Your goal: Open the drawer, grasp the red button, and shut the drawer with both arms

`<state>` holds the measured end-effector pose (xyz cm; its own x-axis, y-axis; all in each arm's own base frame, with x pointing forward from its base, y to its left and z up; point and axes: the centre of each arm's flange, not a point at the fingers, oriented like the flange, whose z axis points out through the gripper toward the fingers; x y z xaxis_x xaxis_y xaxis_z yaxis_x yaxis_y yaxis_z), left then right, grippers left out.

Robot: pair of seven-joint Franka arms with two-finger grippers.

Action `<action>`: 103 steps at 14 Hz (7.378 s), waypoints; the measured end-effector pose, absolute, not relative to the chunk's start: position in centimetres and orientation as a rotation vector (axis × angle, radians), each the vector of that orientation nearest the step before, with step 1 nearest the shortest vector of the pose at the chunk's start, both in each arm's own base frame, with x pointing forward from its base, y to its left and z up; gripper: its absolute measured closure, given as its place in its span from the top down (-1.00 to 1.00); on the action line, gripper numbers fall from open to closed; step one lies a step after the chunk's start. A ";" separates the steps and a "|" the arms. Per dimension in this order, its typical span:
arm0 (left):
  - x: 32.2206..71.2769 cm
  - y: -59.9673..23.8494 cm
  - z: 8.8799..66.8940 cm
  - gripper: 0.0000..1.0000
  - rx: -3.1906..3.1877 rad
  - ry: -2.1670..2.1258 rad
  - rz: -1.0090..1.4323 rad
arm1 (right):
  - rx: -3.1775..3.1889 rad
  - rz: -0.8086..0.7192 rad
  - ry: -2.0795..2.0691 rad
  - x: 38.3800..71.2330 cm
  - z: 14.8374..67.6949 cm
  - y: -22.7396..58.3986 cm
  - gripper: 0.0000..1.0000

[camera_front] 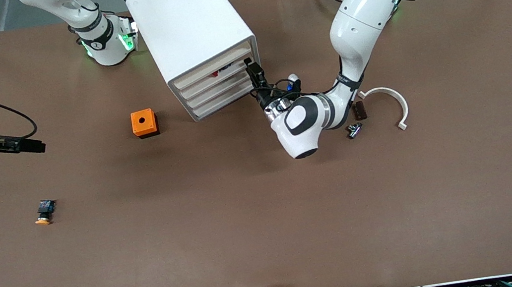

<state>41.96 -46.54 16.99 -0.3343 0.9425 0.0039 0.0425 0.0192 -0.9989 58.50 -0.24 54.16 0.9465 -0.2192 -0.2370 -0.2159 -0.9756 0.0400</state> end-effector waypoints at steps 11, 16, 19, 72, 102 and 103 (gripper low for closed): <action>41.4 -46.5 16.0 -0.71 -1.035 -1.491 1.416 | 3.064 -0.386 -0.465 58.4 54.1 0.3 1.00; 41.5 -46.5 16.0 -0.71 -1.033 -1.491 1.419 | 3.024 -0.377 -0.591 58.4 54.2 3.4 1.00; 41.6 -46.4 16.0 -0.71 -1.029 -1.493 1.424 | 3.017 -0.374 -0.676 58.4 54.2 4.7 1.00; 66.2 -26.5 28.8 1.00 -2.838 -1.340 0.933 | 2.841 -0.081 -1.285 41.9 35.0 51.7 1.00; 59.1 -45.0 34.3 1.00 -3.235 -0.738 0.231 | 2.960 -0.086 -0.971 51.4 44.7 43.6 -0.18; 58.8 -45.3 34.1 1.00 -3.233 -0.728 0.236 | 2.986 -0.077 -0.936 53.4 45.7 40.7 -0.18</action>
